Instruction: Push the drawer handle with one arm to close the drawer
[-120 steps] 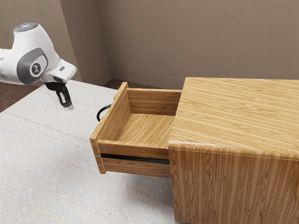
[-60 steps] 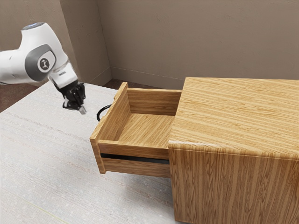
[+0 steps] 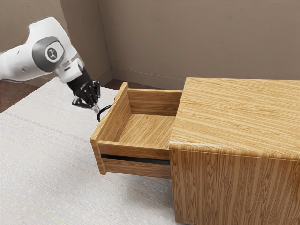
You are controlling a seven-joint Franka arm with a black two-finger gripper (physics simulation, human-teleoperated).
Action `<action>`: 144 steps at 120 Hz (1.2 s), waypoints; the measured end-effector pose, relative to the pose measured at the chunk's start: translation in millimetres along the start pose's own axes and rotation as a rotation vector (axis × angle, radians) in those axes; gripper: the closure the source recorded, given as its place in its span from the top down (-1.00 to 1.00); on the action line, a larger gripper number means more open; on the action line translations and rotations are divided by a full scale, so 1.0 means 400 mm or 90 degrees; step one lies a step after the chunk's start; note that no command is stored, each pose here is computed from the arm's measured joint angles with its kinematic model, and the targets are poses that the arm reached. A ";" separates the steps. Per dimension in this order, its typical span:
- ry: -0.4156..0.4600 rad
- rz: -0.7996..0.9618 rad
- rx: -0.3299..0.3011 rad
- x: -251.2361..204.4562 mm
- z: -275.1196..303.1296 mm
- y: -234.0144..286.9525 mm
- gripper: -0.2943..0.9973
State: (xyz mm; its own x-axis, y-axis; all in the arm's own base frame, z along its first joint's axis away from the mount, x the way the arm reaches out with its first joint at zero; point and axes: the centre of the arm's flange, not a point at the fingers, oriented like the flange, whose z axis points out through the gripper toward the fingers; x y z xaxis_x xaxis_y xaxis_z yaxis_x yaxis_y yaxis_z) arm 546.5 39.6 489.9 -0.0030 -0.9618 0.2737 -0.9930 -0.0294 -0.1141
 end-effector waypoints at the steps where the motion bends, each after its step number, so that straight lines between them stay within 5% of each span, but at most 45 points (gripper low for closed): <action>1: 0.001 0.001 0.000 0.002 0.001 -0.002 -0.67; 71: 0.061 0.040 -0.011 0.038 -0.007 0.070 -0.67; 144: 0.048 -0.037 -0.014 0.048 0.006 0.045 -0.67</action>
State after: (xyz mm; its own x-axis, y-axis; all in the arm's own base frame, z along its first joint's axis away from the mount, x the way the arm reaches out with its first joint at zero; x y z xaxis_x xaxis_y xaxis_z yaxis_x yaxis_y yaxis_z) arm 528.8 20.0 490.9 0.0467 -0.9355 0.3502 -0.9941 -0.0780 -0.0756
